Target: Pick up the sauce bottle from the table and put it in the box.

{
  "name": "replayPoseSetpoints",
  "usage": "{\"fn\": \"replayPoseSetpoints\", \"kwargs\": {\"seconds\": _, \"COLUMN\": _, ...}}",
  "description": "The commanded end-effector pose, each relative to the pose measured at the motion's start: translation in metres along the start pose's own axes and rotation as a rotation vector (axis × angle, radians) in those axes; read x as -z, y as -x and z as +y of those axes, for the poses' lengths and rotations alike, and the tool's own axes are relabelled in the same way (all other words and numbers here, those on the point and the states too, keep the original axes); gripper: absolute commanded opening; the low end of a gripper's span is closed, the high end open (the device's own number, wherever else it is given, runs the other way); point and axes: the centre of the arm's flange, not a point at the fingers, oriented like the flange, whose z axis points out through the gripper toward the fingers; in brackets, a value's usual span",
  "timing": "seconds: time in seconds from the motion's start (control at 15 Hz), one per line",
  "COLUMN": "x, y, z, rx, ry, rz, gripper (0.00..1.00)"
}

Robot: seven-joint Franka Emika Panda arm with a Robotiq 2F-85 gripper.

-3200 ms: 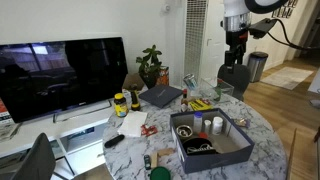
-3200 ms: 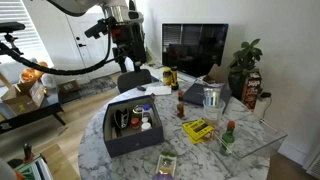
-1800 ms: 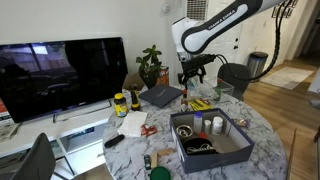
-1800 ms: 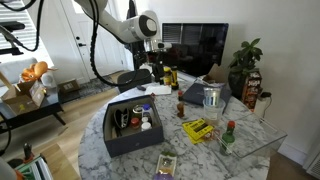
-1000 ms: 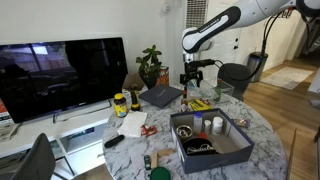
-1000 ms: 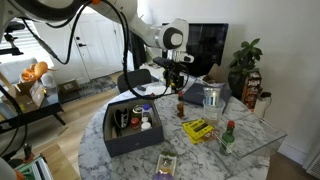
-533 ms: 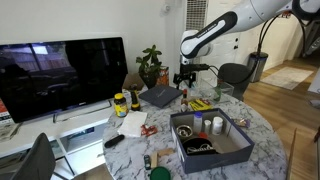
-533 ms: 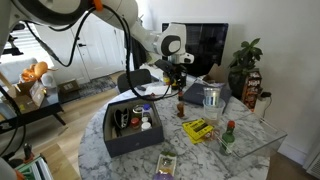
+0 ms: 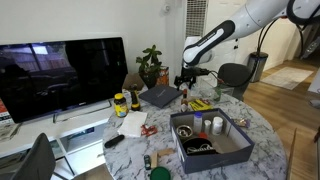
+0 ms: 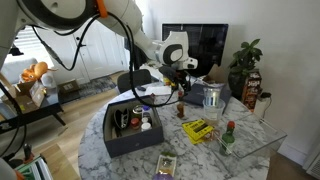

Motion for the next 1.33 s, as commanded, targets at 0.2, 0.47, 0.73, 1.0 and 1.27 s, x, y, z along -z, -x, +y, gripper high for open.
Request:
{"fn": "replayPoseSetpoints", "kwargs": {"seconds": 0.2, "x": -0.03, "y": 0.016, "z": 0.003, "rx": 0.006, "ry": 0.059, "rz": -0.054, "gripper": 0.81}}
{"fn": "replayPoseSetpoints", "kwargs": {"seconds": 0.47, "x": -0.042, "y": 0.022, "z": 0.0, "rx": 0.019, "ry": 0.058, "rz": -0.073, "gripper": 0.65}}
{"fn": "replayPoseSetpoints", "kwargs": {"seconds": 0.73, "x": -0.042, "y": 0.023, "z": -0.005, "rx": 0.029, "ry": 0.043, "rz": -0.055, "gripper": 0.69}}
{"fn": "replayPoseSetpoints", "kwargs": {"seconds": 1.0, "x": -0.04, "y": 0.02, "z": -0.007, "rx": 0.03, "ry": 0.043, "rz": -0.037, "gripper": 0.62}}
{"fn": "replayPoseSetpoints", "kwargs": {"seconds": 1.27, "x": -0.036, "y": 0.017, "z": -0.007, "rx": 0.027, "ry": 0.042, "rz": -0.012, "gripper": 0.61}}
